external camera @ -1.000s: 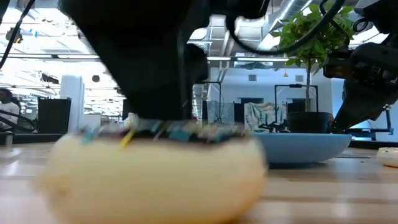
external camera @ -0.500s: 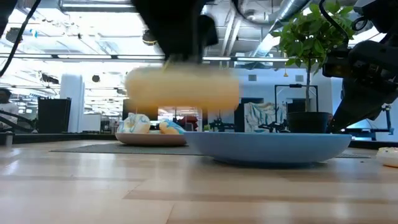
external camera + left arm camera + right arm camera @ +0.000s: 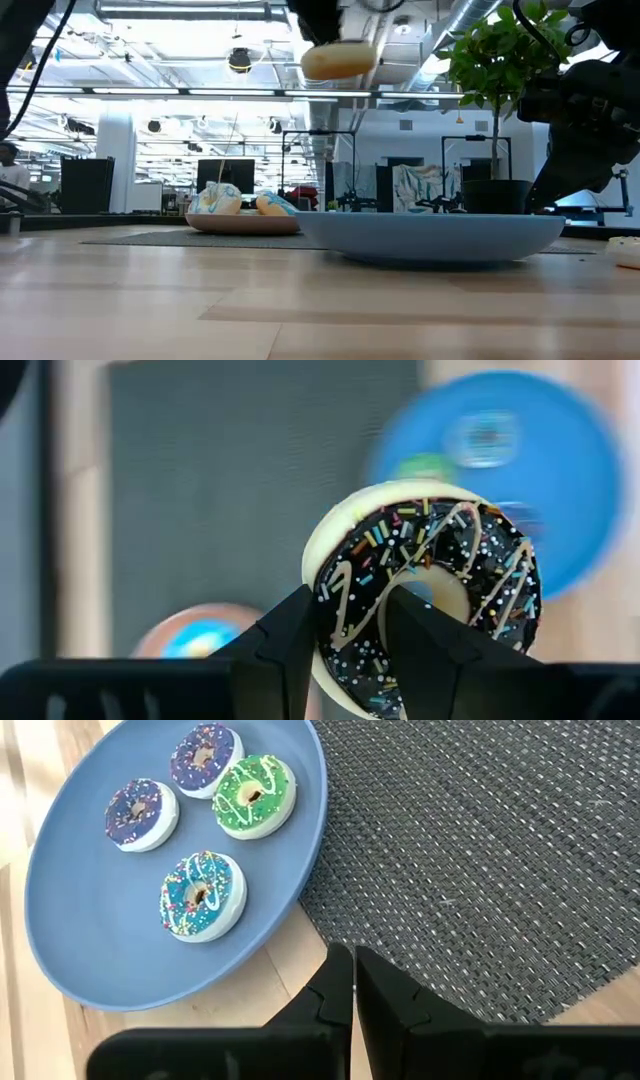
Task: Pick & Place donuts
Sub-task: Put the large black donut into the pink plate, then put the small white donut into the blue plate
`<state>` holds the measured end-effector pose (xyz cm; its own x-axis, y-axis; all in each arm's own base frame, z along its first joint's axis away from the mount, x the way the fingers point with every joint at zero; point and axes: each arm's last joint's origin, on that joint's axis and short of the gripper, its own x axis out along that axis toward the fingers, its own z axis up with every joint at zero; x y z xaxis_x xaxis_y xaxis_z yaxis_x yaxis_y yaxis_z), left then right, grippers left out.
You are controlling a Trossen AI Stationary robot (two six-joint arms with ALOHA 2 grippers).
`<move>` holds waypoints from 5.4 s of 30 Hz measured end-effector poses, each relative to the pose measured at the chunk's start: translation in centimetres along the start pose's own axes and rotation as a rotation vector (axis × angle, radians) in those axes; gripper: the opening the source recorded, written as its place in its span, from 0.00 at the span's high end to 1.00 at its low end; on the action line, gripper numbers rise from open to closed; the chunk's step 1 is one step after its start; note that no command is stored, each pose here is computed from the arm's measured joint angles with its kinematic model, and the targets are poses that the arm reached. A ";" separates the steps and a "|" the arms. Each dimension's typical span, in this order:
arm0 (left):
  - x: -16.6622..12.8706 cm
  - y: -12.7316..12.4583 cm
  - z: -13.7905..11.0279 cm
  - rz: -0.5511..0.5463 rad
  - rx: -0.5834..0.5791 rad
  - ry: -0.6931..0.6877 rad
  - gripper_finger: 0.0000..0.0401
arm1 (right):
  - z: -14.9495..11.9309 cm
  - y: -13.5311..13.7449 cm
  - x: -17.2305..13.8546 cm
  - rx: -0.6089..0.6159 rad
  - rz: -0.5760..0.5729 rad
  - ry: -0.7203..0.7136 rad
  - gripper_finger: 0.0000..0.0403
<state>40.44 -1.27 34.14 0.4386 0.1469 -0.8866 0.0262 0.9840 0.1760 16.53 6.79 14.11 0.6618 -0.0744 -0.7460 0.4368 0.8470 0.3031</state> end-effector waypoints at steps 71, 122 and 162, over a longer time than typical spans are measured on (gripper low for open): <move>10.7 21.1 -22.1 -0.156 -0.497 0.128 0.73 | 0.7 0.7 0.0 0.040 0.072 -0.065 0.98; 7.4 23.1 -20.9 -0.209 -0.551 0.114 0.43 | 0.7 0.8 0.0 0.043 0.077 -0.069 0.98; -0.3 -2.6 -30.0 -0.122 -0.180 -0.928 0.81 | 0.9 0.6 0.1 0.053 0.065 -0.076 0.98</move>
<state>13.30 -0.90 21.12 0.9821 -0.0202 -0.1873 0.0143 0.9994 -0.0328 17.39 6.78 14.80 0.7335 -0.0617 -0.6769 0.4215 0.8225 0.3818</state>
